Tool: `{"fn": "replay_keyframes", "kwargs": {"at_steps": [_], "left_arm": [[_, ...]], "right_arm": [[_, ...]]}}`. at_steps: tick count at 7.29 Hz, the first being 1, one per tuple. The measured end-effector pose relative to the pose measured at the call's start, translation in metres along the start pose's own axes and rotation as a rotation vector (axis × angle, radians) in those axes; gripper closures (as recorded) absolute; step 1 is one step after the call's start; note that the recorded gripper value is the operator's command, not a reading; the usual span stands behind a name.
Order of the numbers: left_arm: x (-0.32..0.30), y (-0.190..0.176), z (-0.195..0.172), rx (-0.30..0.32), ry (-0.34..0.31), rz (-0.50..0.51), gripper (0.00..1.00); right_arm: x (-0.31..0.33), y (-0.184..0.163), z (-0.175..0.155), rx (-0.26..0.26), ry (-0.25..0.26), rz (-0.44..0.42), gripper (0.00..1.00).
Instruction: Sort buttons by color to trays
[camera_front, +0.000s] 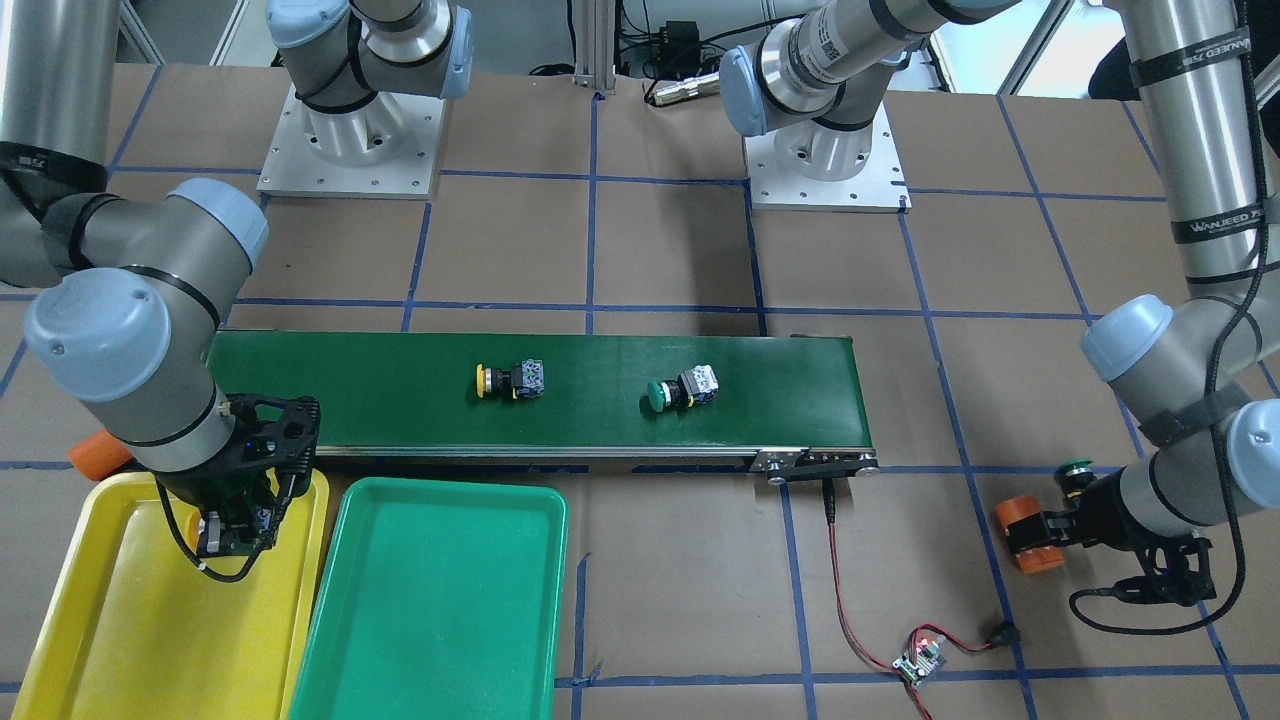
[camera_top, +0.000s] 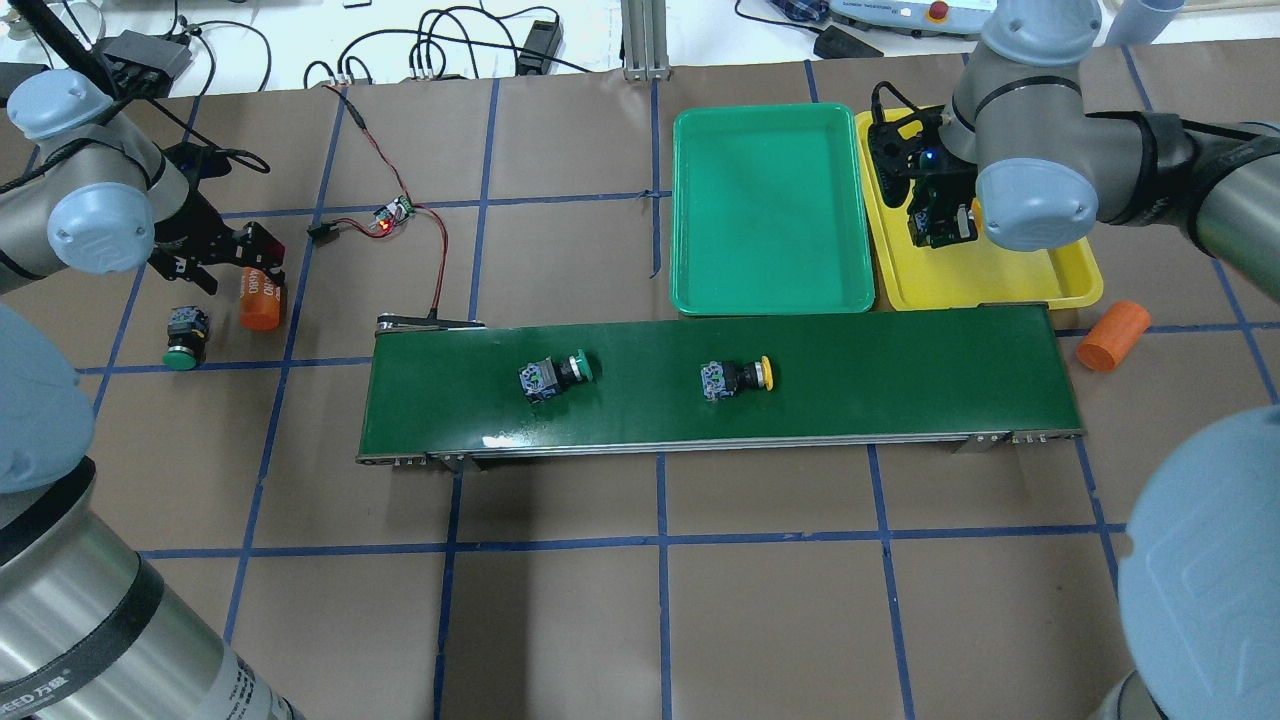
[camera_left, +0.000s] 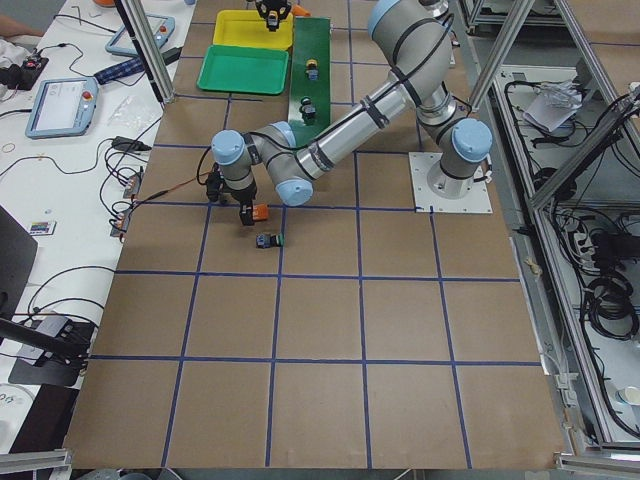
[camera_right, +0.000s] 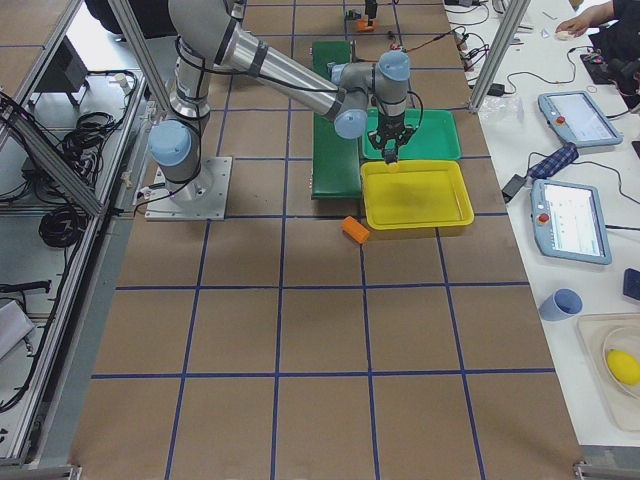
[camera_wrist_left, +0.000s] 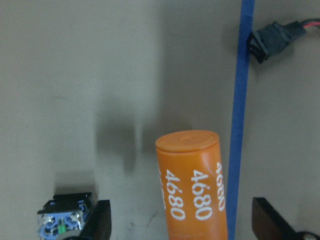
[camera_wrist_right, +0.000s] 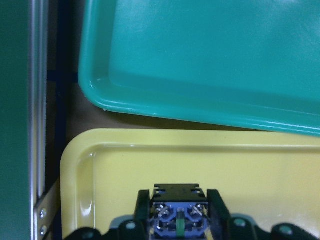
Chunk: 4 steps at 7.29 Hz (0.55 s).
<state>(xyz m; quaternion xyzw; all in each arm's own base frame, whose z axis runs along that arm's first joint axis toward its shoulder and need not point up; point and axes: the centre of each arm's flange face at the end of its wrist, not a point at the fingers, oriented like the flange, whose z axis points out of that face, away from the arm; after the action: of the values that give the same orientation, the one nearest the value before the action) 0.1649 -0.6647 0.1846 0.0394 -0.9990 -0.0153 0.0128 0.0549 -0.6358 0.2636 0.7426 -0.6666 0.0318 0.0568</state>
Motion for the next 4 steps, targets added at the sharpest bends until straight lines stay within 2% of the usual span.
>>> {"fn": "replay_keyframes", "kwargs": {"at_steps": [1, 4], "left_arm": [[0.001, -0.002, 0.006, -0.003, 0.001, -0.001, 1.0], [0.014, 0.005, -0.007, -0.048, 0.012, 0.01, 1.0]], "right_arm": [[0.002, 0.007, 0.009, 0.002, -0.012, 0.004, 0.0], [-0.001, 0.006, 0.008, 0.008, -0.042, 0.009, 0.0]]}}
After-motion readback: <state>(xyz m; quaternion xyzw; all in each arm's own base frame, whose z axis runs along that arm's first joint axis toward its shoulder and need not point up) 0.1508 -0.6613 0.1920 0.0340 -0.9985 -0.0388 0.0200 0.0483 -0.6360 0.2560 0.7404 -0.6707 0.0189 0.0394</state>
